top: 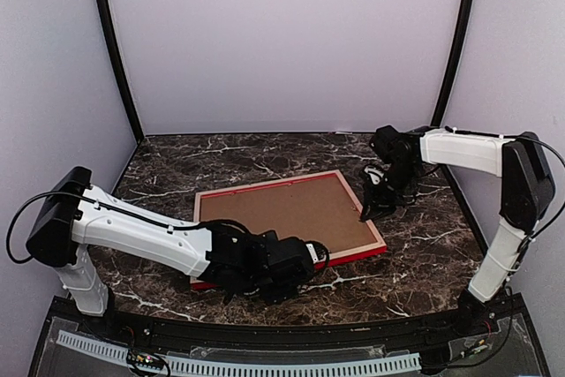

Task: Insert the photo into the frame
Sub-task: Turn over the photo frame, then place the photo frame at the center of the board, then reset both arms

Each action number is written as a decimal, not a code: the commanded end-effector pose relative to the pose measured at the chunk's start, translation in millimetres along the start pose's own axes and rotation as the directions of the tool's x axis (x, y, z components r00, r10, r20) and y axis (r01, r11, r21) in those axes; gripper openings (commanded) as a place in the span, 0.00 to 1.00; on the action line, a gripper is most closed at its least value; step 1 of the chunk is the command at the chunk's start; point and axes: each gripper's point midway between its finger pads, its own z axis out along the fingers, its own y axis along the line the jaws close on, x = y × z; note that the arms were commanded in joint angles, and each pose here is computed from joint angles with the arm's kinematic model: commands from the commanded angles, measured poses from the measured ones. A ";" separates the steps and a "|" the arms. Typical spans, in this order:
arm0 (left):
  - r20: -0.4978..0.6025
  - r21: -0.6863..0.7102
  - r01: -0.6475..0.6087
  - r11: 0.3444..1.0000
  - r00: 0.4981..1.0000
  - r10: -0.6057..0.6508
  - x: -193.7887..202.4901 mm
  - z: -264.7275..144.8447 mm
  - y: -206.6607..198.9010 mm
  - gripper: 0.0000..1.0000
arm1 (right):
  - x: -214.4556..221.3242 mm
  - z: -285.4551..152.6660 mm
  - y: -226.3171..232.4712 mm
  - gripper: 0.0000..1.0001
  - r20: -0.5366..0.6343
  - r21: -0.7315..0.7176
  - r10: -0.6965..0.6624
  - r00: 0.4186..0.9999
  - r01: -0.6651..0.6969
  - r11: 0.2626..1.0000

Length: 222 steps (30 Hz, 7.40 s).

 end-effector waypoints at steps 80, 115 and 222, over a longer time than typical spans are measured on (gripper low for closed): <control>0.121 0.723 0.654 0.223 0.198 -0.973 -79.9 -185.6 239.4 0.00 | -66.4 -176.5 14.8 0.59 0.506 -0.207 0.054 0.861 0.061 0.976; -0.106 0.583 0.800 -0.140 -0.097 -0.990 45.6 -7.6 200.1 0.16 | -36.5 -78.0 -5.4 0.63 0.358 -0.281 0.072 0.931 0.033 0.959; 0.609 -0.194 0.872 0.450 0.467 -0.641 177.7 -177.0 286.7 0.99 | -35.3 -229.9 -28.9 0.99 0.854 0.229 -0.216 0.474 0.030 0.973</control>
